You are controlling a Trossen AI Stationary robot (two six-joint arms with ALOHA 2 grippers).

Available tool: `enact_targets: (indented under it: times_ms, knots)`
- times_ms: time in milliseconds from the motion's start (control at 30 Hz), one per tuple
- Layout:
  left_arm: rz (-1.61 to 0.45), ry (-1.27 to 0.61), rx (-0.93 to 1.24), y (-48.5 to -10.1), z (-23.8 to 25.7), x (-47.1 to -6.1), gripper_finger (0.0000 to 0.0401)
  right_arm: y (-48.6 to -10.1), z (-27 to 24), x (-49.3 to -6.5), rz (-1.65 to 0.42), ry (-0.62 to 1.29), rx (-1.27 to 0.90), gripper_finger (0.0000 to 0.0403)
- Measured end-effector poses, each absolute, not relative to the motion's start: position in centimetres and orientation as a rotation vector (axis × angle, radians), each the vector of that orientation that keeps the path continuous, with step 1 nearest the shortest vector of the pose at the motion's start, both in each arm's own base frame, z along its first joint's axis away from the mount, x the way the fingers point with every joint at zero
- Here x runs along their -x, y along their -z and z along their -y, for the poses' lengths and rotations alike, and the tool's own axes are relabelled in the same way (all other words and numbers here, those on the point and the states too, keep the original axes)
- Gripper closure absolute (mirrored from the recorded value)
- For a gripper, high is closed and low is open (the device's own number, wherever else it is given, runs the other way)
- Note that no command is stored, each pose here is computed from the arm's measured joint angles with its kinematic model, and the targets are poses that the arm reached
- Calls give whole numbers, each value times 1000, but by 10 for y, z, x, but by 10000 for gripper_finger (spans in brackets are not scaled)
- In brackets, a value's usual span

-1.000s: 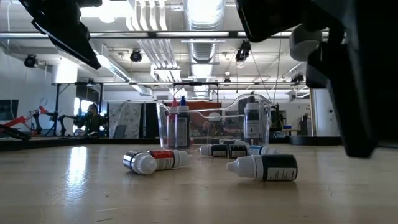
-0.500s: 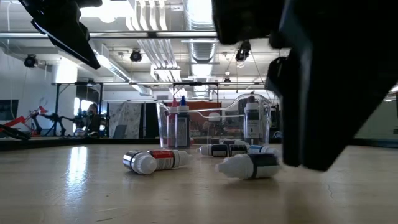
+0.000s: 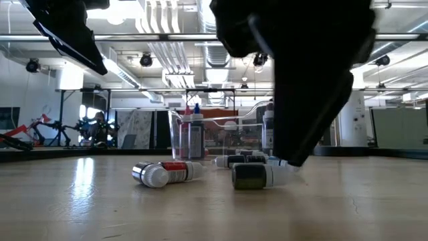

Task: Pick & Place food coloring
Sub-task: Put the bottom small black food coloring bottle into the transparent bin

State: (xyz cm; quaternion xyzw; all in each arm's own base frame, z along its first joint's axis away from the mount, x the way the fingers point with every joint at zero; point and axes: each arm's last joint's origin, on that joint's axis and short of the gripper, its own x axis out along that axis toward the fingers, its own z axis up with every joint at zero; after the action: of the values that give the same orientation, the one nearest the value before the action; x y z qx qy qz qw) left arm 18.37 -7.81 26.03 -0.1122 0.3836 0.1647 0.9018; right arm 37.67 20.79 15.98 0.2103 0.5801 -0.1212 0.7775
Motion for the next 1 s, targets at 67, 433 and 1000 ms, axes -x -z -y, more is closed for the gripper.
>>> enact_targets:
  times_ms: [67, 433, 1000]
  knots:
    - [-793, -341, 233, -260, 78, -184, 236, -160, -204, -379, -1244, 297, -486, 141]
    - [-792, -340, 234, -260, 78, -184, 236, -144, -188, -393, -1262, 130, -180, 157]
    - [-788, -349, 254, -260, 78, -184, 236, -148, -173, -401, -1247, 154, -212, 184]
